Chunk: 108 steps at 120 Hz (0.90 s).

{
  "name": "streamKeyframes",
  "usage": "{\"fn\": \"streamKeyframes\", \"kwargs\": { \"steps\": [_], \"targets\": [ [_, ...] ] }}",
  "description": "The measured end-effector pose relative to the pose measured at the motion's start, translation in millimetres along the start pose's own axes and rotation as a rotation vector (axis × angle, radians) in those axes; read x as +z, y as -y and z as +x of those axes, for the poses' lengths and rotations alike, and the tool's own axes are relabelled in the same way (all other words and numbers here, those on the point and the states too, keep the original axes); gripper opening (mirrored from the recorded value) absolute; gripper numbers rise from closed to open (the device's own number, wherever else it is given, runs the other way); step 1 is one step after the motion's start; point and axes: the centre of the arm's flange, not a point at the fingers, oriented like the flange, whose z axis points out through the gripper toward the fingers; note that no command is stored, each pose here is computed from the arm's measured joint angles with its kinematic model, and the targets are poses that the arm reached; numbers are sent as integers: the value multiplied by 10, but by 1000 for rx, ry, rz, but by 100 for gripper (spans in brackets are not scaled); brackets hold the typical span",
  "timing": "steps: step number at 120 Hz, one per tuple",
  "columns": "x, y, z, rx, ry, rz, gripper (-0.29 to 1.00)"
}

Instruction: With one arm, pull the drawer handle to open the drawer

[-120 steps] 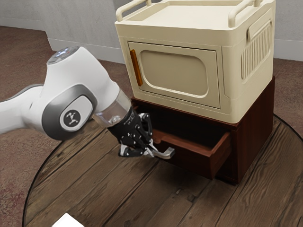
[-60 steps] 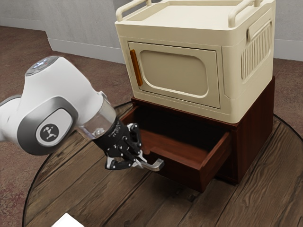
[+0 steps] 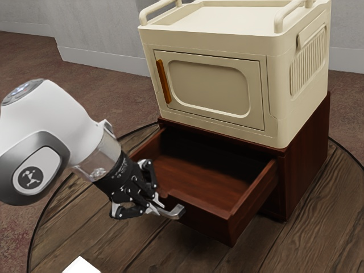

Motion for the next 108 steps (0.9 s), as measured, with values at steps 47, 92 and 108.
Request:
{"fn": "streamKeyframes", "kwargs": {
  "steps": [47, 92, 108],
  "targets": [
    [-63, 183, 47, -5, -11, -8, -8],
    [-459, 85, -135, 7, -37, -62, 31],
    [-873, -521, -200, -24, -61, -29, 48]
  ]
}}
